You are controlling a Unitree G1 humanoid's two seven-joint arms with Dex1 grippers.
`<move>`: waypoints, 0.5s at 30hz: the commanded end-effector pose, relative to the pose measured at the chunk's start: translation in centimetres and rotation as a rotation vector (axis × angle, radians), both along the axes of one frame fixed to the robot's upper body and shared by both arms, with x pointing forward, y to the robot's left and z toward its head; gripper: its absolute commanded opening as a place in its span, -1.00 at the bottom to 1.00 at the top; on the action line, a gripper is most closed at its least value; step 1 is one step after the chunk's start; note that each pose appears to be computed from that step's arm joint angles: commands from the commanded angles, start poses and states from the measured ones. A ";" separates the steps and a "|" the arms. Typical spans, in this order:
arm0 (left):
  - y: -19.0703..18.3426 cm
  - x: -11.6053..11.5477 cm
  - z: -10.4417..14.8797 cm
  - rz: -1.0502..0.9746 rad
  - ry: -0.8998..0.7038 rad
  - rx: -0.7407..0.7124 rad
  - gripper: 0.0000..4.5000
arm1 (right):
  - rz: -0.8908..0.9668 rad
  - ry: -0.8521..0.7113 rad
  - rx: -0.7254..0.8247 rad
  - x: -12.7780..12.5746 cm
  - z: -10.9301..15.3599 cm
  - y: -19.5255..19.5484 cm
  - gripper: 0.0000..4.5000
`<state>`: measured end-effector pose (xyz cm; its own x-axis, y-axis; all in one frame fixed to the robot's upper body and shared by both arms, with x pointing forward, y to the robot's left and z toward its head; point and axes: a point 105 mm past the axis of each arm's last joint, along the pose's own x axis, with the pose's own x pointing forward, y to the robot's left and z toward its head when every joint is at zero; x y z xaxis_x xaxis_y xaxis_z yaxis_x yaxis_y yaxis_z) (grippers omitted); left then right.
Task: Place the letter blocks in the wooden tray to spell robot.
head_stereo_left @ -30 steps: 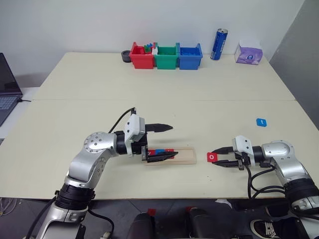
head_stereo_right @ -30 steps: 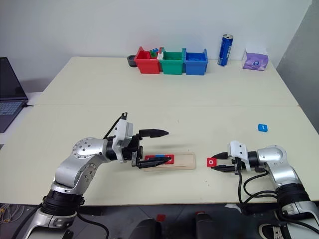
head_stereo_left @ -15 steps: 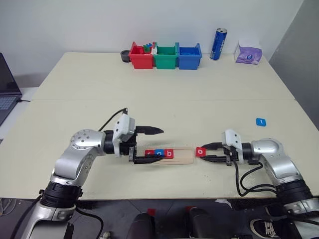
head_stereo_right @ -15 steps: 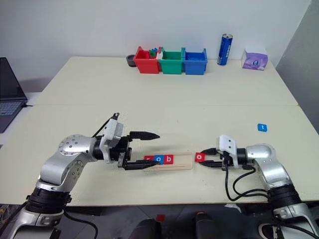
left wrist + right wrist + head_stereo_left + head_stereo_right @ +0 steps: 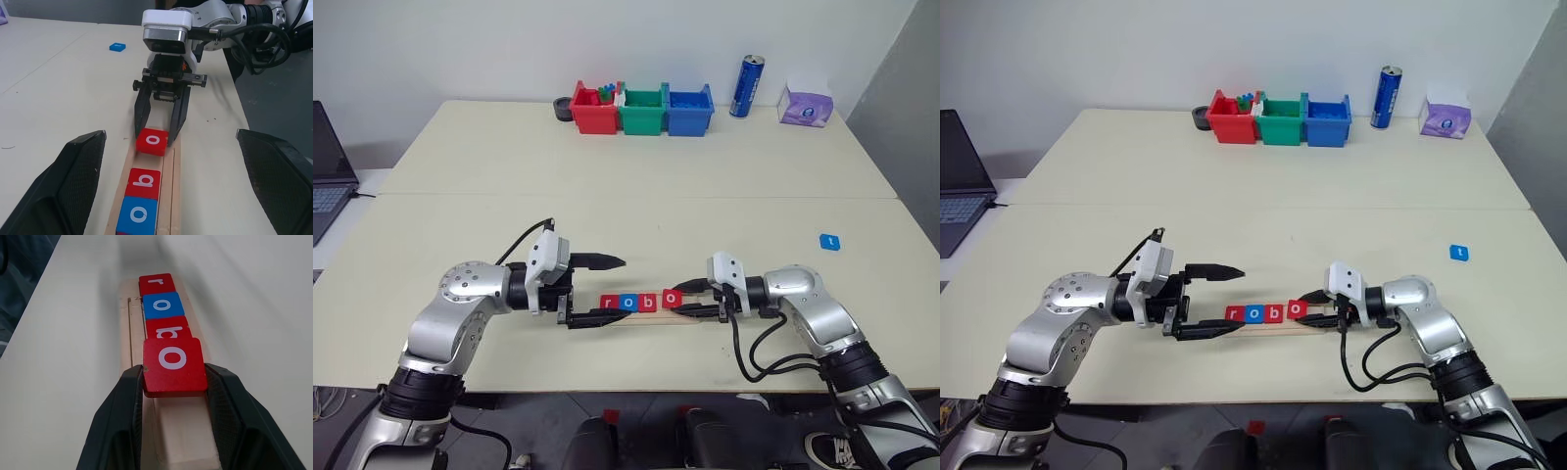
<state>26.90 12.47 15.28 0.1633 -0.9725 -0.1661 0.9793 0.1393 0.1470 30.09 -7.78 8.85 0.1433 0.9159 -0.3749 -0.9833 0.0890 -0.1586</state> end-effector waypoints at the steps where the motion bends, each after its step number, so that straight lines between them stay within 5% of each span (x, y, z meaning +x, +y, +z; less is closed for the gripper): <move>1: -0.1 -0.5 1.2 -0.019 -0.050 -0.019 1.00 | 0.037 -0.041 -0.013 0.1 0.6 0.9 -0.35; 15: -0.3 -0.4 1.2 -0.030 -0.055 -0.009 1.00 | 0.015 -0.086 -0.044 1.5 0.2 0.7 -0.35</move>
